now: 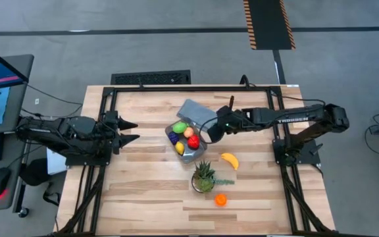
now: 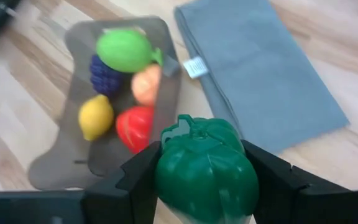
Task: Pick and placing Produce into tupperware
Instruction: Put the green bell pepper into the black bin
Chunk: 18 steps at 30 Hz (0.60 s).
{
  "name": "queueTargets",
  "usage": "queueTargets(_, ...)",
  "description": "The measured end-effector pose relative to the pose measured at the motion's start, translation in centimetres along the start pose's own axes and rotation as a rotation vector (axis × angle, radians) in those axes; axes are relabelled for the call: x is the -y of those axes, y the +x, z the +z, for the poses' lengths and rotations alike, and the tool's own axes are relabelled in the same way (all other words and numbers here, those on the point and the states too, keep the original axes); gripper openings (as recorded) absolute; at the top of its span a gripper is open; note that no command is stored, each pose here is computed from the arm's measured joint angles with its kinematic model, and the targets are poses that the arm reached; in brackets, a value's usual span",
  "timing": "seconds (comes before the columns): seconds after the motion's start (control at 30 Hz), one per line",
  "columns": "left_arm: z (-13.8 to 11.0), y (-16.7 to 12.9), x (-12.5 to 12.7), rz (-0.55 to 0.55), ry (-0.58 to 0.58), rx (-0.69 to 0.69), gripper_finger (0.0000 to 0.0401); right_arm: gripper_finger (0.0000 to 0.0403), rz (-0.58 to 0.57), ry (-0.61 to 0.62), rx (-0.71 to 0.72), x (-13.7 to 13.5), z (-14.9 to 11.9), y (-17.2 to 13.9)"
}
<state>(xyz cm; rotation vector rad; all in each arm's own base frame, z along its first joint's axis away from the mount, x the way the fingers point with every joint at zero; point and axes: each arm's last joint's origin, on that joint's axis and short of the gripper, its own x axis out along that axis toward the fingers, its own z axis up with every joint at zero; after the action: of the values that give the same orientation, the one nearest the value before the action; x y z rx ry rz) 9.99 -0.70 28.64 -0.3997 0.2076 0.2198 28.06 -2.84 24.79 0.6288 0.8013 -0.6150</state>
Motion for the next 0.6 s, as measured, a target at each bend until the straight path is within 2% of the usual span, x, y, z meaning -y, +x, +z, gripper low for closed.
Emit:
queueTargets(0.2,0.0,0.0,0.0,0.000,0.000,0.001,0.0269,0.0221,0.036,-0.045,0.030,-1.4,1.3,0.3)
queueTargets(0.6,0.0,0.0,0.0,0.000,-0.001,0.001,0.0269,0.0222,0.126,-0.143,0.005,-5.3,2.5,3.2)
